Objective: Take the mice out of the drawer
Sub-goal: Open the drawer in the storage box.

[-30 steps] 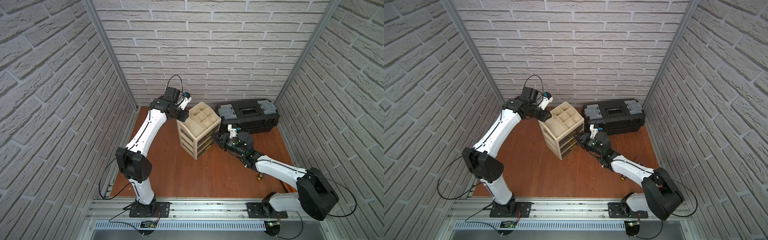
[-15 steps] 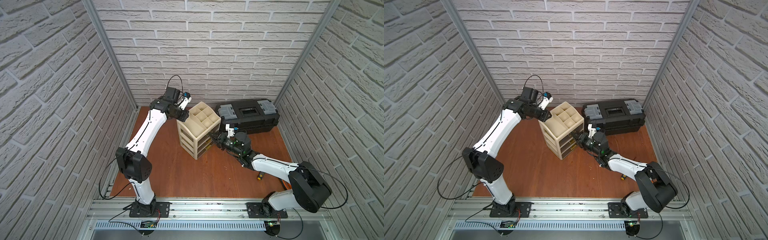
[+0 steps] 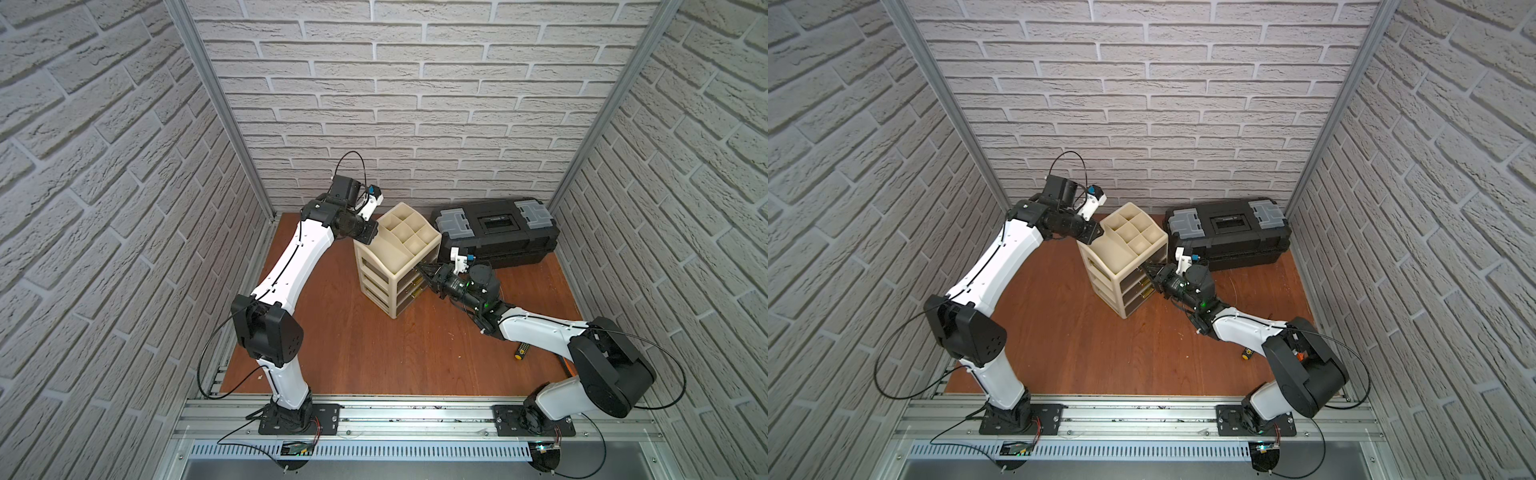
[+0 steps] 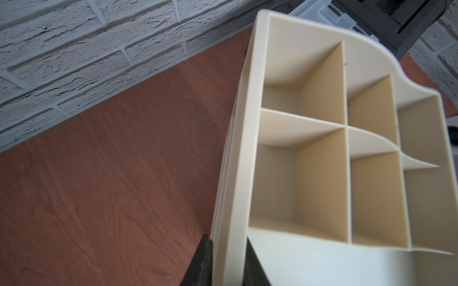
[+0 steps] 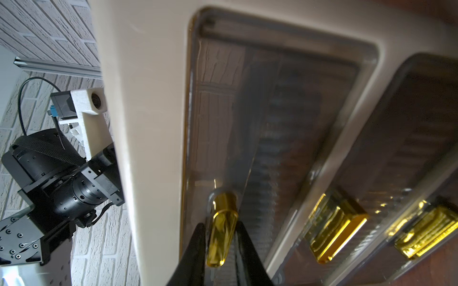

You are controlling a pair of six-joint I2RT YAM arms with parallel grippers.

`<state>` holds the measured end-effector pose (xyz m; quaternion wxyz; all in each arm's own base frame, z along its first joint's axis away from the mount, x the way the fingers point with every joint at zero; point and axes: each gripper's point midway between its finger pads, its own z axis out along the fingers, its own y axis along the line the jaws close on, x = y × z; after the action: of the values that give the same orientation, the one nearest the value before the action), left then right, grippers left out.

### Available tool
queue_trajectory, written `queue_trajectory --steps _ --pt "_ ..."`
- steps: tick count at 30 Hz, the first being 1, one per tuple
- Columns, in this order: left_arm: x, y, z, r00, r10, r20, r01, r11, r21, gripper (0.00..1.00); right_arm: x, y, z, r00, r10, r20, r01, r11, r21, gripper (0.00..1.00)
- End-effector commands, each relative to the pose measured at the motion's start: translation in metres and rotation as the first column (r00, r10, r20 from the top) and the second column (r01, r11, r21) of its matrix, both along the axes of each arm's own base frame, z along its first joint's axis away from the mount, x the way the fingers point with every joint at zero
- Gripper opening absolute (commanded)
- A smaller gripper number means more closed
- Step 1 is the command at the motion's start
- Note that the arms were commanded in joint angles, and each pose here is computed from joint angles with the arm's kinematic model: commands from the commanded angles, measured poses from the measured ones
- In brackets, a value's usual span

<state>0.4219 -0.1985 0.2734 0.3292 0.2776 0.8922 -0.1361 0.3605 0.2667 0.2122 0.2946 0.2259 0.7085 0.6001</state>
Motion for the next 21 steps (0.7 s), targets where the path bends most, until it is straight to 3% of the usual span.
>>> queue_trajectory --steps 1,21 --pt "-0.003 -0.002 -0.001 1.000 0.006 -0.001 -0.006 1.000 -0.008 0.21 0.000 -0.001 0.008 0.999 -0.028 0.023 0.027 0.999 0.044 0.21" --pt "-0.002 0.010 -0.003 1.000 0.023 0.017 -0.024 0.998 0.059 0.18 -0.026 -0.033 -0.001 0.997 -0.058 -0.047 0.060 0.998 0.034 0.17"
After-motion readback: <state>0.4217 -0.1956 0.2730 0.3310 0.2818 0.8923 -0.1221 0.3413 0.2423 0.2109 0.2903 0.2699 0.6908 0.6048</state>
